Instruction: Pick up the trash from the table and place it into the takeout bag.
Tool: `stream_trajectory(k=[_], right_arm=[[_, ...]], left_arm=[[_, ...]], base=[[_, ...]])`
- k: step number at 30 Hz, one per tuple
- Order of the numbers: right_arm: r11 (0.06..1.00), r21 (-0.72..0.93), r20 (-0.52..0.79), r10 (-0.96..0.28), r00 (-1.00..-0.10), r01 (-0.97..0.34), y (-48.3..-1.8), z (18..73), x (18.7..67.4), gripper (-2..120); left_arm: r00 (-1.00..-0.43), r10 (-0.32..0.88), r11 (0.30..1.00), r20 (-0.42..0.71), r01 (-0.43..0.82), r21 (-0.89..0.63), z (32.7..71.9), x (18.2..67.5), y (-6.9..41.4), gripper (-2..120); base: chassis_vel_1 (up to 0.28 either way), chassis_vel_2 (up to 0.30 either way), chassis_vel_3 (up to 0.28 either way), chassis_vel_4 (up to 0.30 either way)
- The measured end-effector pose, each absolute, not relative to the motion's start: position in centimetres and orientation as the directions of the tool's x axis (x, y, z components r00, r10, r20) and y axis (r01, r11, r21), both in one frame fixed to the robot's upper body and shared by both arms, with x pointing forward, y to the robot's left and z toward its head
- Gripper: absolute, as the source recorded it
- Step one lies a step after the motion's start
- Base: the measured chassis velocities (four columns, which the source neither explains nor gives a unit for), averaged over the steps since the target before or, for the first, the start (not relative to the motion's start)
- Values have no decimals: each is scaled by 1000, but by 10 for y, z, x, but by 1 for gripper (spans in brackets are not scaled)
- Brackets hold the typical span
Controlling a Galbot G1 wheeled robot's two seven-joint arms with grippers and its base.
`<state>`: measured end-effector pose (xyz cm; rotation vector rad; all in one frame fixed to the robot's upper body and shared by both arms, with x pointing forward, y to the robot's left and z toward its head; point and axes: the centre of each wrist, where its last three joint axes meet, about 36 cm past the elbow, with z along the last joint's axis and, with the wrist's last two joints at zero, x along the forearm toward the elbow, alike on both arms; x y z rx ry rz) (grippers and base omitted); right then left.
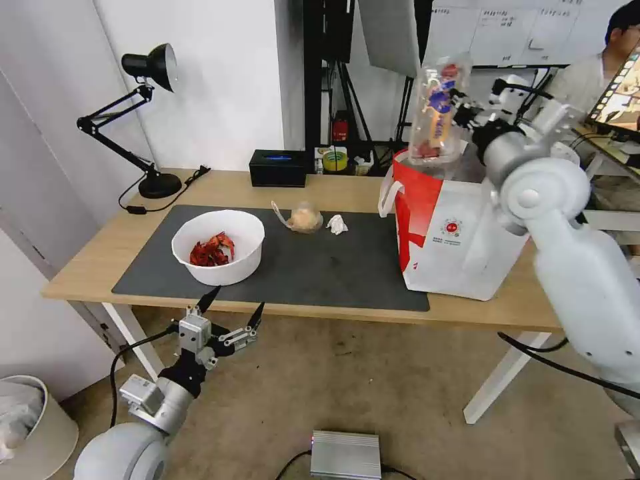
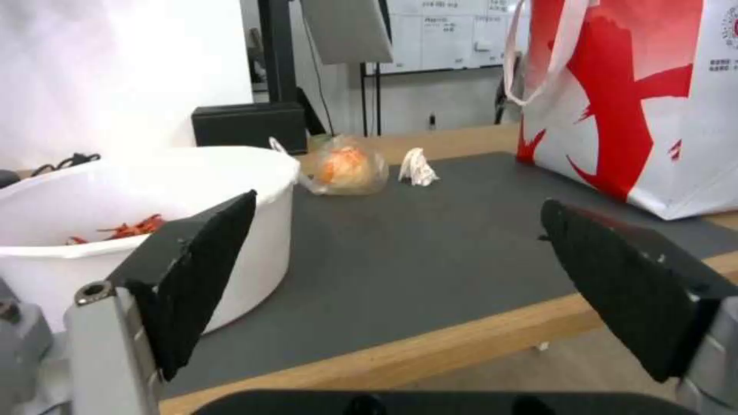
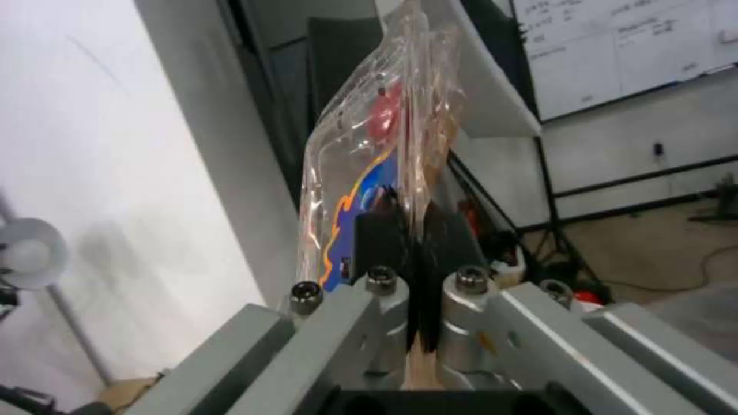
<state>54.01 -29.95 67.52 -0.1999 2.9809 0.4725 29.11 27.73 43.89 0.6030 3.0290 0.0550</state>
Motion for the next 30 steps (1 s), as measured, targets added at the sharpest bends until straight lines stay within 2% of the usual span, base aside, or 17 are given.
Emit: stream_trajectory(k=[16,30], right_arm=[[951,303,-73,-34,-997,-55,-338,644,526,0],[946,321,-29,-27,-999,-35,-337,620,514,0]], left_arm=[[-916,400,917,-44,398,36,433,297,273,100],[-914,404,914,-42,403,40,431,299,273,100]], base=[[0,0,0,0],[0,0,0,0]])
